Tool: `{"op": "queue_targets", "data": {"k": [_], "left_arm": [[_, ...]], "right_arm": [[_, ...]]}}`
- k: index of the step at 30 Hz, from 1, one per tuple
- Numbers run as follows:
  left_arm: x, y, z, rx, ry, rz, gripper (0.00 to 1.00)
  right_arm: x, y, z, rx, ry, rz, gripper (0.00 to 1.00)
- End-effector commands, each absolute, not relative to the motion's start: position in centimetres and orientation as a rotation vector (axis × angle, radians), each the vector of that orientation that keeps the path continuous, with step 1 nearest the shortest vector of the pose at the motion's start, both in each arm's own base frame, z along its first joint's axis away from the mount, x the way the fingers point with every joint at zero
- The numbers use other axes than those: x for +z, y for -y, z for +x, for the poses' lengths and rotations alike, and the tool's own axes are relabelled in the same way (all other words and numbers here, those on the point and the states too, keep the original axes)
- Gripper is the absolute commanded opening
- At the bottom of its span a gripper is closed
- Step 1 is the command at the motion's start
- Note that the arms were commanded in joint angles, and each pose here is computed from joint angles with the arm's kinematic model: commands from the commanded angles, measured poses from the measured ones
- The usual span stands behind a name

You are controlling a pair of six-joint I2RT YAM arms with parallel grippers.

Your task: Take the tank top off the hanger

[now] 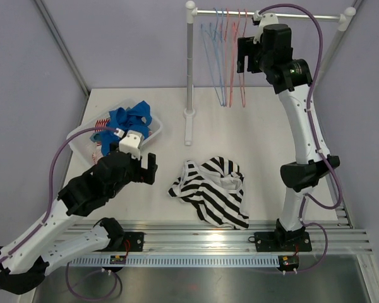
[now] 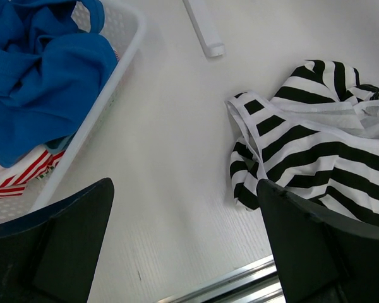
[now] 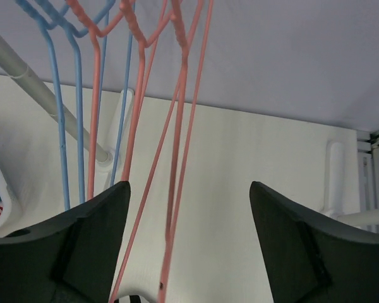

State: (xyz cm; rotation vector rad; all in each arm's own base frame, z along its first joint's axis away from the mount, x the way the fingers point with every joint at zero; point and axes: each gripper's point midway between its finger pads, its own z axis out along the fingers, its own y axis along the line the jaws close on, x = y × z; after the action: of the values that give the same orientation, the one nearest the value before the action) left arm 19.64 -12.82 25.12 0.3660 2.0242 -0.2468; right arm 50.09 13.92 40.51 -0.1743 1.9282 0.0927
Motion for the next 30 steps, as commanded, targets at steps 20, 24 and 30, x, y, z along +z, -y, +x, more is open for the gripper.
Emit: {"op": "queue_targets", "data": {"k": [20,24,30], "left_arm": [[13.7,34.2,19.1,-0.575,-2.280,0.633,0.99],[10.3,36.2,18.5,-0.561,-2.336,0.686,0.99],[2.5,36.8,18.9,-0.408,-2.475,0.723,0.99]], "right_arm": [[44.6,-13.3,23.6,0.640,-1.654,-0.232,0.99],[42.3,-13.0,22.9,0.624,-1.711,-0.241,1.00],[42.0,-13.5,21.6,0.680,-1.681,-0.265,0.99]]}}
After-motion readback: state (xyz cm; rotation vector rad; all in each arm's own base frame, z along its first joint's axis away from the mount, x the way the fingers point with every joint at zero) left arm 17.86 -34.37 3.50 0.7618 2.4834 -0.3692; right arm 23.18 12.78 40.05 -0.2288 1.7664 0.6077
